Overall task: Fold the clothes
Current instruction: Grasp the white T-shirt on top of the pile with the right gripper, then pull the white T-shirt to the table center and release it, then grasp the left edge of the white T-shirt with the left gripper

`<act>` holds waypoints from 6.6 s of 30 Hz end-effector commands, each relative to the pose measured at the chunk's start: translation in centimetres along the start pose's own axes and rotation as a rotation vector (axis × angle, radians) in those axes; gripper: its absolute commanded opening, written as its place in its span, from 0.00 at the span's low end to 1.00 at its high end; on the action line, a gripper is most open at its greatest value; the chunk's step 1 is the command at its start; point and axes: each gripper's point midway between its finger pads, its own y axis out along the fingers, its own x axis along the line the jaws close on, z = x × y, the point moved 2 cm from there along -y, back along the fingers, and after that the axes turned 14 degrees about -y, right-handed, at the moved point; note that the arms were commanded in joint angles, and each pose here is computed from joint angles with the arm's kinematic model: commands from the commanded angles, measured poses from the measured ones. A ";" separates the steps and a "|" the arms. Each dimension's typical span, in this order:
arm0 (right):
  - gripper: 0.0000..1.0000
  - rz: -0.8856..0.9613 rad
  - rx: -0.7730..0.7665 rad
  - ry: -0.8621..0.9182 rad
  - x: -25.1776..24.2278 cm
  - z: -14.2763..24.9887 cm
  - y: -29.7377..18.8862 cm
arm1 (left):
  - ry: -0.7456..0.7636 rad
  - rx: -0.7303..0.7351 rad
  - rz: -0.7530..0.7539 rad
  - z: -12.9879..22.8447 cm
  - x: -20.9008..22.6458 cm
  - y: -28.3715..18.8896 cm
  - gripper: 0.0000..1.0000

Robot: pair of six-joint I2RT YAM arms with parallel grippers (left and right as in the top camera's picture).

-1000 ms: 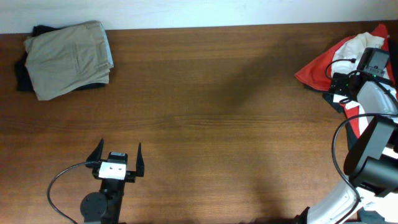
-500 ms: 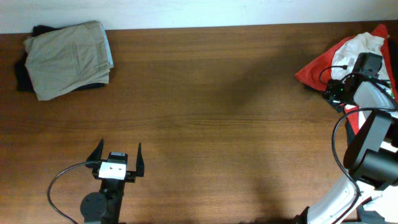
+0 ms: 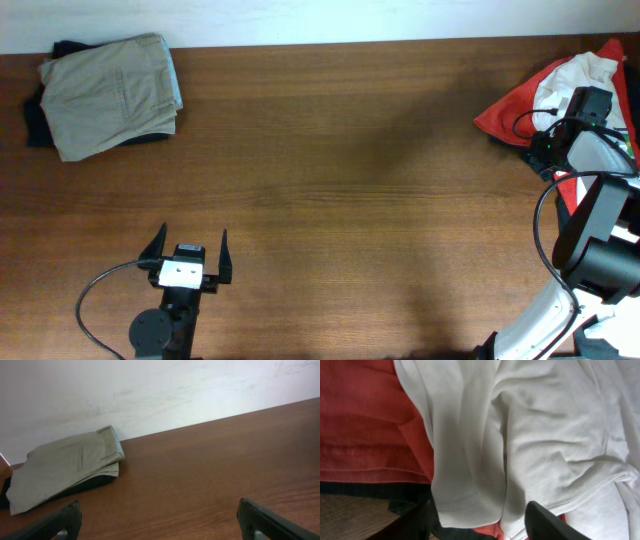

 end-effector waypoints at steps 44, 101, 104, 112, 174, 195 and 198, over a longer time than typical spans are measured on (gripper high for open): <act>0.28 -0.047 -0.027 0.005 0.9 -0.6 1.0 | 0.006 0.001 -0.009 0.1 0.2 0.0 0.99; 0.04 -0.324 -1.148 -0.027 10.6 -10.2 -47.7 | 0.006 0.002 -0.009 0.1 0.2 0.0 0.99; 0.04 -0.501 -1.187 -0.110 16.7 -8.7 -51.3 | 0.006 0.001 -0.009 0.1 0.2 0.0 0.99; 0.04 -1.029 -1.012 -0.405 35.6 -1.4 -54.6 | 0.006 0.001 -0.009 0.1 0.2 0.0 0.99; 0.99 -0.085 -0.147 0.161 6.8 -1.5 -24.9 | -0.072 -0.312 0.353 -11.1 -5.5 -3.1 0.99; 0.98 -0.085 -0.147 0.161 6.8 -1.5 -24.9 | -0.648 0.579 -0.068 -8.9 -3.8 3.2 0.99; 0.99 -0.085 -0.147 0.161 6.8 -1.5 -24.9 | -0.593 0.691 -0.064 -6.7 -5.5 2.5 0.99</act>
